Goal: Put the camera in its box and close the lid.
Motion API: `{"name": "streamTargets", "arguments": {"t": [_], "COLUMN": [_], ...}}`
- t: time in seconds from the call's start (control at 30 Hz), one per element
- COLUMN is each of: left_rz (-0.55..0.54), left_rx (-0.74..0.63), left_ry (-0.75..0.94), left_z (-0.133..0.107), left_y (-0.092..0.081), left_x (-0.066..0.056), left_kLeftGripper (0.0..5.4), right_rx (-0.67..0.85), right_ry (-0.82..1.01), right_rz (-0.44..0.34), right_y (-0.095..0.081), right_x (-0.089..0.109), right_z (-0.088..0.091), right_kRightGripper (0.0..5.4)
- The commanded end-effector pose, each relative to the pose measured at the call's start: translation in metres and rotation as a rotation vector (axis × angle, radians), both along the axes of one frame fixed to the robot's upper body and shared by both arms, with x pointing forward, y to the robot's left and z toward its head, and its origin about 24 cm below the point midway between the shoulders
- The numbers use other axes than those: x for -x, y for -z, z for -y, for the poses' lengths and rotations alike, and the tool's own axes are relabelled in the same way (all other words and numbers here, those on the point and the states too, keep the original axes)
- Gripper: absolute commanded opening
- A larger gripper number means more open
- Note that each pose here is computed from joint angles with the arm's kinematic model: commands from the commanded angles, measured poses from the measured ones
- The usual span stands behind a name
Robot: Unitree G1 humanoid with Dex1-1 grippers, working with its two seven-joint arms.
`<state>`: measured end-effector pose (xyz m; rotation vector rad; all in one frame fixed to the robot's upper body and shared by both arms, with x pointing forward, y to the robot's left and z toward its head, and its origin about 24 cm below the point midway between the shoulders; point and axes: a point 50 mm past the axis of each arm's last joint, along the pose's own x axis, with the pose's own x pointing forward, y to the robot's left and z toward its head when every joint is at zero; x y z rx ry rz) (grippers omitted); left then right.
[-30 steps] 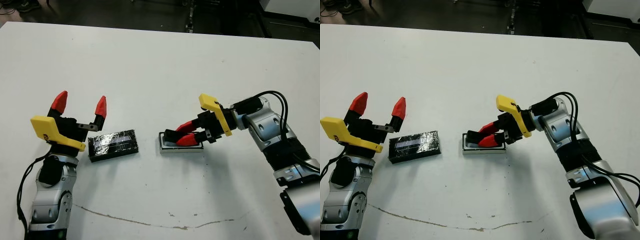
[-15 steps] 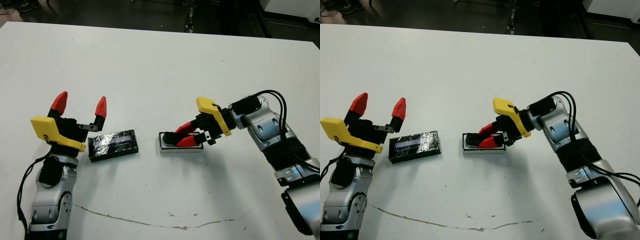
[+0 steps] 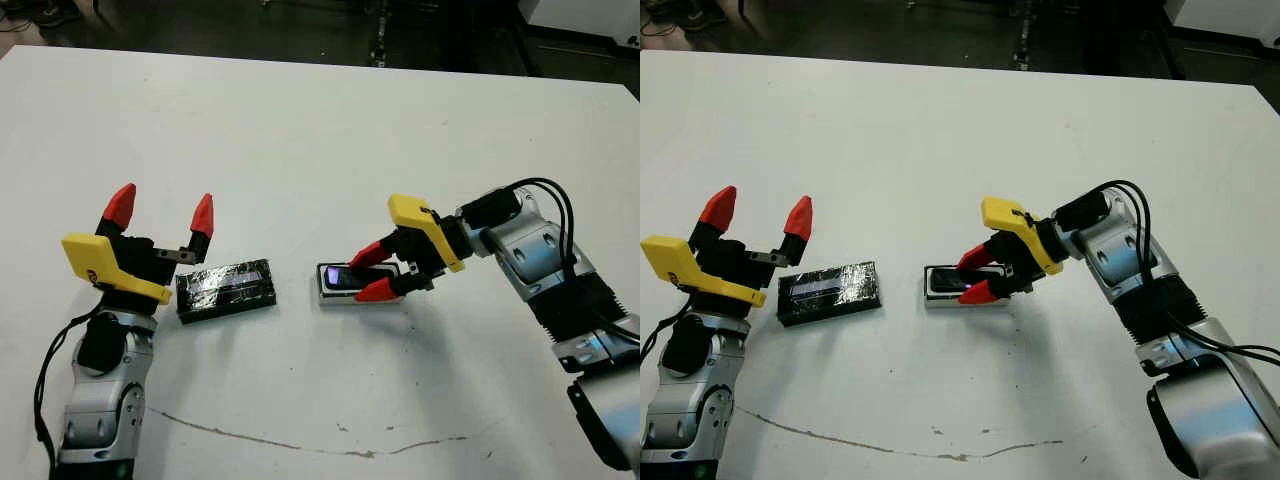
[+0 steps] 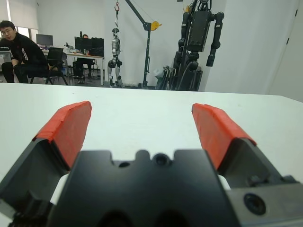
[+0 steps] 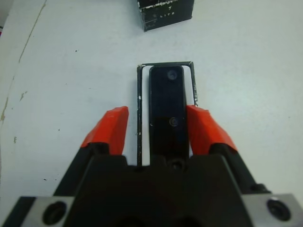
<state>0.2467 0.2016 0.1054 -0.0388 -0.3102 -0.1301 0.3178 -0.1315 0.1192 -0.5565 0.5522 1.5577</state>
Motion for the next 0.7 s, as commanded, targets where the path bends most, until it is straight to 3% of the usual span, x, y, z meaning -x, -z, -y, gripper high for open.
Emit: {"name": "streamTargets", "arguments": {"t": [0.03, 0.43, 0.7], "left_rz": [-0.006, -0.008, -0.009], "left_rx": [0.001, -0.007, -0.005], "left_ry": [-0.003, -0.002, -0.004], "left_z": [-0.001, -0.001, -0.001], "left_y": [0.002, 0.002, 0.001], "left_x": [0.002, 0.001, 0.001], "left_kLeftGripper": [5.4, 5.4, 5.4], "right_rx": [0.062, 0.051, -0.018], "right_ry": [0.079, 0.097, 0.135], "right_rz": [0.0, 0.024, 0.063], "right_y": [0.007, -0.011, -0.032], "right_x": [0.0, 0.003, 0.007], "right_z": [0.016, 0.02, 0.026], "right_kRightGripper": [3.8, 5.39, 5.39]}}
